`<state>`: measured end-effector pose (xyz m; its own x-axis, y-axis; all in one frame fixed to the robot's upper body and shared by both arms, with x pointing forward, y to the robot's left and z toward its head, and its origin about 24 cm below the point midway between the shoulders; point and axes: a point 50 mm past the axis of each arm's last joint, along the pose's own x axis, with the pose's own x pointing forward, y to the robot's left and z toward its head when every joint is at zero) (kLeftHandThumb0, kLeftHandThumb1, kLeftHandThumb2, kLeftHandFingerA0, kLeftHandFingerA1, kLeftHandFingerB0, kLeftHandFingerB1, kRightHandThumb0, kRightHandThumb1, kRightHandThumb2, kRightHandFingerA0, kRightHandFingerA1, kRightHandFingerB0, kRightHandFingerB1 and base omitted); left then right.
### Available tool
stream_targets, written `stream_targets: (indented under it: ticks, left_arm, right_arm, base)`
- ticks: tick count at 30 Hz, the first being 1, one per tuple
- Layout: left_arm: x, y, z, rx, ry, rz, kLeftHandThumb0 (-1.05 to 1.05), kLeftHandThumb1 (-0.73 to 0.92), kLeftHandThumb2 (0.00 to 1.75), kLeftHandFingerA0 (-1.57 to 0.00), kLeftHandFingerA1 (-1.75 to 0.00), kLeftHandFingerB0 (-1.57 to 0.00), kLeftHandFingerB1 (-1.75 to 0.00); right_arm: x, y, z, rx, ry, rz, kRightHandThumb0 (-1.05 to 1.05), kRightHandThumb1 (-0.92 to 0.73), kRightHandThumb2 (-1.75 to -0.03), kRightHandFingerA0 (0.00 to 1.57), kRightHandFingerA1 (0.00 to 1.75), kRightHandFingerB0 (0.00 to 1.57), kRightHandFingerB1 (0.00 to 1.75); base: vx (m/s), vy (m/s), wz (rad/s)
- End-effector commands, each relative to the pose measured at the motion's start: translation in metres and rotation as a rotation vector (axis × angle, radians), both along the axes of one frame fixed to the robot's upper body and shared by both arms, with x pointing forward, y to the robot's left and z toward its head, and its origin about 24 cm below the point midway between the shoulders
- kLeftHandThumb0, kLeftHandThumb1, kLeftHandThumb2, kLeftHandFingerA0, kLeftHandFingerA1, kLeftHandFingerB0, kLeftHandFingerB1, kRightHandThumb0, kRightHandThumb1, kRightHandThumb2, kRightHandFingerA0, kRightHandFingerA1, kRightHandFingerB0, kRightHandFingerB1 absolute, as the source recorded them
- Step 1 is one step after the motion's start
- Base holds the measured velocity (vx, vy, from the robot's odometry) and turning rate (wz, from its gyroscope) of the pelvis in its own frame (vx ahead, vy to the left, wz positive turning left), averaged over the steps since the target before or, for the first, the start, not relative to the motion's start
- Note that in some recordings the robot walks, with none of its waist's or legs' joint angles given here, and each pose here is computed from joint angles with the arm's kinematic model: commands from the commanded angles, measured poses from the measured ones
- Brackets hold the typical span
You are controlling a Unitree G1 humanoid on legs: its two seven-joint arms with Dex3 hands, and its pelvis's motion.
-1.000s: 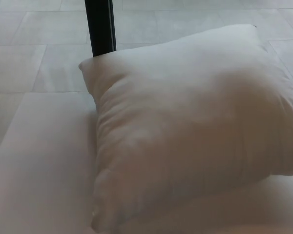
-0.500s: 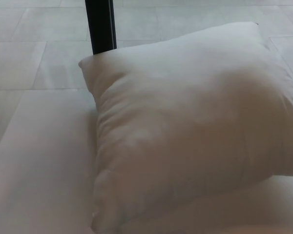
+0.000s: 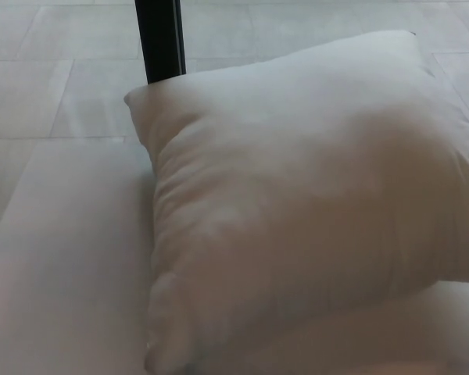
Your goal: The robot uses its left hand to press on the left side of the pillow kept in the middle of the desk and uses its right hand to lift up and the right side of the pillow and turn it over
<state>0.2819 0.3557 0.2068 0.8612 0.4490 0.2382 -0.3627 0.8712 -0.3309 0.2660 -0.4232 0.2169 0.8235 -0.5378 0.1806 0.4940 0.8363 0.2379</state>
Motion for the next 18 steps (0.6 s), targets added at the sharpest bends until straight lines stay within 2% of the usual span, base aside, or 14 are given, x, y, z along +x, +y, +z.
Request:
stream_targets:
  ticks: [1,2,5,6,8,9,10,11,12,13,14,15,17,18]
  left_arm:
    - [0.038,-0.084,-0.004,0.021,0.212,-0.282,-0.69,0.54,0.89,-0.3,-0.57,-0.12,-0.43]
    - [0.039,-0.088,-0.007,0.034,0.223,-0.294,-0.71,0.54,0.89,-0.3,-0.57,-0.12,-0.43]
    - [0.042,-0.103,-0.023,0.101,0.279,-0.362,-0.73,0.54,0.91,-0.3,-0.57,-0.13,-0.44]
    - [0.044,-0.113,-0.035,0.231,0.351,-0.404,-0.75,0.58,0.92,-0.27,-0.56,-0.08,-0.42]
    - [0.043,-0.116,-0.038,0.256,0.371,-0.411,-0.75,0.58,0.92,-0.27,-0.56,-0.08,-0.42]
    - [0.043,-0.12,-0.043,0.296,0.416,-0.414,-0.8,0.56,0.94,-0.32,-0.6,-0.07,-0.39]
    - [0.043,-0.121,-0.044,0.307,0.427,-0.423,-0.8,0.56,0.94,-0.32,-0.6,-0.07,-0.39]
    - [0.045,-0.125,-0.051,0.381,0.493,-0.427,-0.88,0.6,0.99,-0.3,-0.58,-0.04,-0.33]
    - [0.045,-0.127,-0.054,0.421,0.515,-0.446,-0.84,0.75,0.64,-0.34,-0.51,-0.13,-0.26]
    - [0.046,-0.128,-0.056,0.425,0.533,-0.442,-0.87,0.6,1.0,-0.31,-0.59,-0.04,-0.34]
    - [0.047,-0.129,-0.058,0.426,0.551,-0.436,-0.88,0.59,0.97,-0.32,-0.57,-0.09,-0.39]
    - [0.047,-0.131,-0.059,0.438,0.572,-0.43,-0.9,0.61,0.98,-0.38,-0.57,-0.12,-0.41]
    - [0.047,-0.134,-0.06,0.44,0.606,-0.43,-0.89,0.58,0.98,-0.33,-0.56,-0.08,-0.4]
    - [0.048,-0.136,-0.061,0.439,0.616,-0.437,-0.88,0.58,0.99,-0.33,-0.56,-0.07,-0.4]
  right_arm:
    - [0.054,0.091,-0.011,-0.01,0.234,0.351,-0.9,-0.59,-0.99,0.35,0.54,0.21,0.42]
    - [0.055,0.094,-0.013,-0.008,0.244,0.354,-0.91,-0.77,-0.64,0.42,0.46,0.28,0.29]
    - [0.062,0.106,-0.021,-0.027,0.293,0.375,-0.9,-0.79,-0.65,0.43,0.45,0.29,0.3]
    - [0.066,0.112,-0.026,-0.017,0.315,0.396,-0.9,-0.6,-1.0,0.37,0.55,0.21,0.42]
    - [0.067,0.113,-0.027,-0.023,0.326,0.391,-0.9,-0.6,-1.0,0.37,0.55,0.21,0.42]
    - [0.069,0.115,-0.031,-0.009,0.337,0.396,-0.88,-0.61,-1.0,0.36,0.55,0.21,0.42]
    - [0.069,0.116,-0.032,-0.009,0.34,0.399,-0.88,-0.61,-1.0,0.36,0.55,0.21,0.42]
    - [0.072,0.115,-0.038,-0.038,0.377,0.394,-0.93,-0.79,-0.65,0.45,0.44,0.29,0.29]
    - [0.072,0.115,-0.039,0.001,0.372,0.396,-0.93,-0.77,-0.64,0.44,0.46,0.29,0.3]
    - [0.073,0.115,-0.042,-0.003,0.381,0.392,-0.92,-0.78,-0.65,0.42,0.46,0.28,0.29]
    - [0.074,0.116,-0.042,-0.005,0.387,0.392,-0.92,-0.78,-0.64,0.44,0.46,0.29,0.29]
    - [0.075,0.116,-0.044,-0.016,0.398,0.394,-0.92,-0.8,-0.65,0.44,0.45,0.28,0.29]
    - [0.075,0.119,-0.047,-0.049,0.429,0.405,-0.91,-0.81,-0.66,0.42,0.42,0.26,0.29]
    - [0.076,0.119,-0.049,-0.027,0.431,0.401,-0.88,-0.62,-1.01,0.36,0.53,0.22,0.42]
  base:
    - [0.0,0.0,0.0]
    - [0.0,0.0,0.0]
    - [0.0,0.0,0.0]
    - [0.0,0.0,0.0]
    - [0.0,0.0,0.0]
    - [0.0,0.0,0.0]
    - [0.0,0.0,0.0]
    - [0.0,0.0,0.0]
    - [0.0,0.0,0.0]
    - [0.0,0.0,0.0]
    - [0.0,0.0,0.0]
    - [0.0,0.0,0.0]
    - [0.0,0.0,0.0]
    - [0.0,0.0,0.0]
